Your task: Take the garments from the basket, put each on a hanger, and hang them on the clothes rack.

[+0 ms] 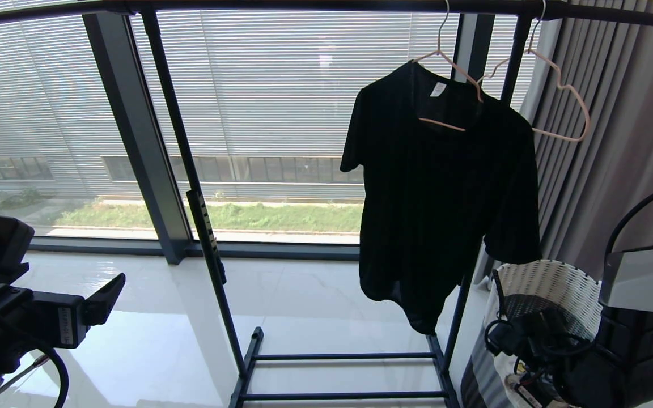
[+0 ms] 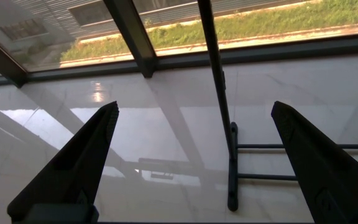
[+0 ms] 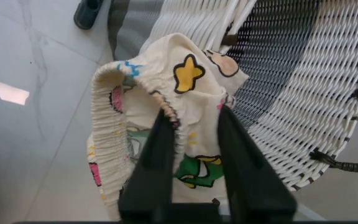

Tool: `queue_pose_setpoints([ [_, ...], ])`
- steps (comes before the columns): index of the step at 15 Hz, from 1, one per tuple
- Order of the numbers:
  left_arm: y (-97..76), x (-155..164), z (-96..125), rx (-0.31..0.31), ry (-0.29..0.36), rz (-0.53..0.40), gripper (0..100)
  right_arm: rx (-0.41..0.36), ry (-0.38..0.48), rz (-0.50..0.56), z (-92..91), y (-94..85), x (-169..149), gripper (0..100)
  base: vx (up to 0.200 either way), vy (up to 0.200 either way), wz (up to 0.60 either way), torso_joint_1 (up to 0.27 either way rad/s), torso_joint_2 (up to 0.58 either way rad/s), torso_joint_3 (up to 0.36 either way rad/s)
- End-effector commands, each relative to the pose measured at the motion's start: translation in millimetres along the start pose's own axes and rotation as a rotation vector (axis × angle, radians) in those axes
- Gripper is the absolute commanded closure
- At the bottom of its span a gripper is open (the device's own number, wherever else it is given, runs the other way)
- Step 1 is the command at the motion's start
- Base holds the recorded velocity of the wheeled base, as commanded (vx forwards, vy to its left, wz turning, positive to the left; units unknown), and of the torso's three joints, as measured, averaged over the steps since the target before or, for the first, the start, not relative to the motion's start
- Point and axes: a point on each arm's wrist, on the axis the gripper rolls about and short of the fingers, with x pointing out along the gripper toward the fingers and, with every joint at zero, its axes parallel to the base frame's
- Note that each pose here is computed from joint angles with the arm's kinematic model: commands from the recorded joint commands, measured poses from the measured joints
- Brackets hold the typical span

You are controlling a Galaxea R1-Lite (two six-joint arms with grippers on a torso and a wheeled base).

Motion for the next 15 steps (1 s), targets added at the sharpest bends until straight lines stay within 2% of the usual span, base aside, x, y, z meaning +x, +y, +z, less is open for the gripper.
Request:
queue_pose_setpoints([
  [1, 0.4, -1, 0, -0.001, -0.003, 0.002, 0, 0.000, -0.001, -0.001, 0.2, 0.1, 0, 100, 0.000, 0.000, 0.00, 0.000, 0.00, 0.000],
  [4, 0.4, -1, 0, -0.001, -0.003, 0.002, 0, 0.012, -0.004, -0.046, 2.4, -2.6, -1, 100, 0.000, 0.000, 0.00, 0.000, 0.00, 0.000],
  [6, 0.2, 0, 0, -0.001, -0.002, 0.002, 0, 0.056, -0.061, -0.081, 9.1, -7.0, -4, 100, 0.000, 0.000, 0.00, 0.000, 0.00, 0.000],
  [7, 0.2, 0, 0, -0.001, -0.002, 0.002, 0, 0.128, -0.127, -0.106, 16.6, -12.7, -11, 100, 0.000, 0.000, 0.00, 0.000, 0.00, 0.000],
  [10, 0.2, 0, 1, -0.002, -0.005, 0.001, 0, 0.238, -0.280, -0.158, 33.5, -35.1, -51, 100, 0.000, 0.000, 0.00, 0.000, 0.00, 0.000],
  [12, -0.4, 0, 2, -0.001, -0.006, -0.003, 0, 0.296, -0.392, -0.200, 41.7, -52.0, -82, 100, 0.000, 0.000, 0.00, 0.000, 0.00, 0.000],
  [15, -2.4, 0, 2, 0.002, -0.009, -0.016, 0, 0.362, -0.546, -0.262, 44.4, -73.8, -129, 100, 0.000, 0.000, 0.00, 0.000, 0.00, 0.000],
])
